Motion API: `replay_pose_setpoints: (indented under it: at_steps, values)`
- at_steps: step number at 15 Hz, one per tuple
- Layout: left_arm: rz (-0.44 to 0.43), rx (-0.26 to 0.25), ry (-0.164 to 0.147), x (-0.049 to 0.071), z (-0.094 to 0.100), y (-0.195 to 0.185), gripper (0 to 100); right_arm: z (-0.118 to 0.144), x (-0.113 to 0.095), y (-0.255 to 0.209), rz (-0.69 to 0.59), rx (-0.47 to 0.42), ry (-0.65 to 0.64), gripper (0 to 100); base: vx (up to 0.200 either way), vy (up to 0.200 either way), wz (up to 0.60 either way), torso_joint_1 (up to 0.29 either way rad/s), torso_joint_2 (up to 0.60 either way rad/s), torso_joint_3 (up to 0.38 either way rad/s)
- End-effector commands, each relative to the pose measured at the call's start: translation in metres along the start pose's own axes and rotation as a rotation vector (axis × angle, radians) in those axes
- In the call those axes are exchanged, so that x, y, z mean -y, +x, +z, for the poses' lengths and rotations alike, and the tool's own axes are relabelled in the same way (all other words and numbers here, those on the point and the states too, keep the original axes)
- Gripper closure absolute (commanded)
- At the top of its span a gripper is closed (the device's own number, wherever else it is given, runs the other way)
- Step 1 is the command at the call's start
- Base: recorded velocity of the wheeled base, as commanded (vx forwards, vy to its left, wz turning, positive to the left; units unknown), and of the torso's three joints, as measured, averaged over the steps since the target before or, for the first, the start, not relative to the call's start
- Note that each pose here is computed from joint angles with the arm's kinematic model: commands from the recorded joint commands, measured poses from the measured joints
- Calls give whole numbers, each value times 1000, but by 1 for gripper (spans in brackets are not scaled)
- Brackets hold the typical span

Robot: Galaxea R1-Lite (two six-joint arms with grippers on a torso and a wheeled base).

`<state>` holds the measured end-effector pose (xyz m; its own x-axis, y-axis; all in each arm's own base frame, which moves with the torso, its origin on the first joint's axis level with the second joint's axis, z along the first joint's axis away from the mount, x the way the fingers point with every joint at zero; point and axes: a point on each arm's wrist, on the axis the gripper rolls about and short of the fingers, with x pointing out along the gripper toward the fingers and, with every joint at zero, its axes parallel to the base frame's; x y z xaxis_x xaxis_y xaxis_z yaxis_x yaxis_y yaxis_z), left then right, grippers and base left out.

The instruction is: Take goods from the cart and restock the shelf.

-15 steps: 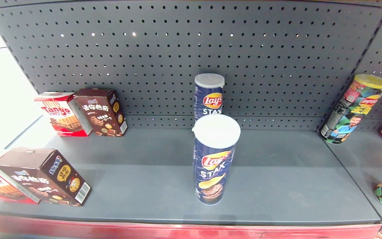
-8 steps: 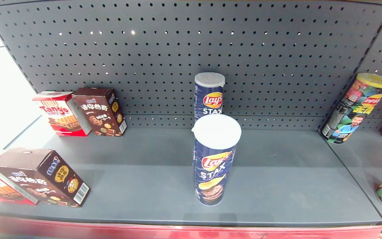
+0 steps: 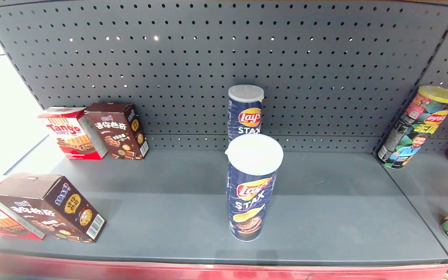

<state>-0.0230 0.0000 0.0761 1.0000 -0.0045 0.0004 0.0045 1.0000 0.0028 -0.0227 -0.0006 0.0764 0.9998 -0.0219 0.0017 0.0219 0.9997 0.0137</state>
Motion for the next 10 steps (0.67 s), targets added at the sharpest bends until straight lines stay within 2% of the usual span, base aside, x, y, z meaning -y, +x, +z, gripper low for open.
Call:
replay_pose_setpoints:
  at_steps: [1,10]
  values:
    - [0,0,0,0,0,0,0,0,0,0,0,-3,0,0,0,0,0,0,0,0]
    - [-2,0,0,0,0,0,0,0,0,0,0,-3,0,0,0,0,0,0,0,0]
